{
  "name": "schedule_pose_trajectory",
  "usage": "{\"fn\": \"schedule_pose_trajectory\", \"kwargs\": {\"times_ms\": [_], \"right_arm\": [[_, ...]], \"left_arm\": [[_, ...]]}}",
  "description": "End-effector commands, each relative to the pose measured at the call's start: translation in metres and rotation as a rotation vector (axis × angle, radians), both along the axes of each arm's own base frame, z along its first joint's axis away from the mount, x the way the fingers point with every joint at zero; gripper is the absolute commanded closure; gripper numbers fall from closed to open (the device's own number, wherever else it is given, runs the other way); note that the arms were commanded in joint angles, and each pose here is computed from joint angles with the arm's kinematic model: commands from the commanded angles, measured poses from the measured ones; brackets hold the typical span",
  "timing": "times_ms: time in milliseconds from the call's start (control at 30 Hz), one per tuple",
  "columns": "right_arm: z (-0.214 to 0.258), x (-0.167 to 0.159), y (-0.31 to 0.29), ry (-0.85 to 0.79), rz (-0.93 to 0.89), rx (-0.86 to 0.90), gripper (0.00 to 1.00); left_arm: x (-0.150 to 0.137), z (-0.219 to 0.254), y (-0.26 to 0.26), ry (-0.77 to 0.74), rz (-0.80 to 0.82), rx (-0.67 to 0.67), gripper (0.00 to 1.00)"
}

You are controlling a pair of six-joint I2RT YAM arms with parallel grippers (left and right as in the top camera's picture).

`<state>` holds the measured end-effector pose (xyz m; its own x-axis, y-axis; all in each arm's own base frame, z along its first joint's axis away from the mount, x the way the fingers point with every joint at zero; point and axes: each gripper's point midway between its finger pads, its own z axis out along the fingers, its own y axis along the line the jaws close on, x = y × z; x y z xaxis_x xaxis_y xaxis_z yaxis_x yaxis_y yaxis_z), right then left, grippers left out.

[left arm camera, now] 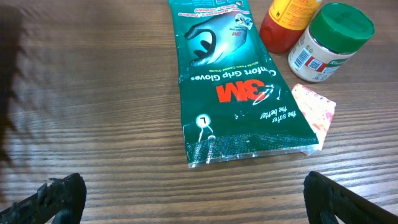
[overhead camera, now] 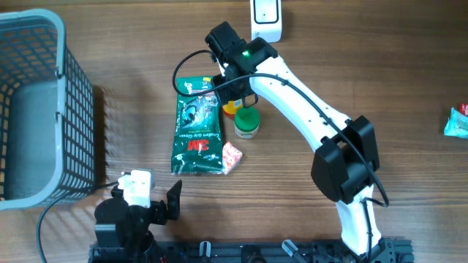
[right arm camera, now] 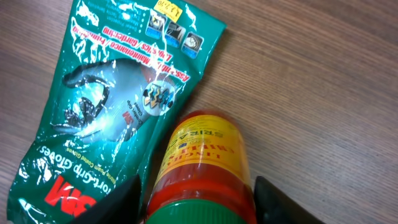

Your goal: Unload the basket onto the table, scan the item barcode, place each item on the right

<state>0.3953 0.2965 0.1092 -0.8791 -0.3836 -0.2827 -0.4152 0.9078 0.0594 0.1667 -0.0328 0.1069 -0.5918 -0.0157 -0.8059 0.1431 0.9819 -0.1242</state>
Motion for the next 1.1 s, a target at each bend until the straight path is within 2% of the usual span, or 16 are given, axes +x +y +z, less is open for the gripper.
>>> {"fn": "schedule_pose_trajectory", "kwargs": {"times_ms": [0,133,367,600,1067], "right_arm": [[0.016,0.017,0.002,-0.050,-0.057,0.021,0.51],[0.046,0.031,-0.003,-0.113,-0.099,0.036,0.61],[0.089,0.029,-0.018,-0.171,-0.127,0.014,0.64],[0.091,0.029,-0.067,-0.206,-0.254,-0.175,0.64],[0.082,0.039,-0.161,-0.087,-0.693,-0.176,0.67]], "left_arm": [[0.000,0.001,-0.001,-0.004,0.000,-0.012,0.00],[0.000,0.001,-0.001,-0.004,0.000,-0.012,0.00],[0.000,0.001,-0.001,-0.004,0.000,-0.012,0.00],[0.000,0.001,-0.001,-0.004,0.000,-0.012,0.00],[0.000,0.001,-0.001,-0.004,0.000,-0.012,0.00]]}}
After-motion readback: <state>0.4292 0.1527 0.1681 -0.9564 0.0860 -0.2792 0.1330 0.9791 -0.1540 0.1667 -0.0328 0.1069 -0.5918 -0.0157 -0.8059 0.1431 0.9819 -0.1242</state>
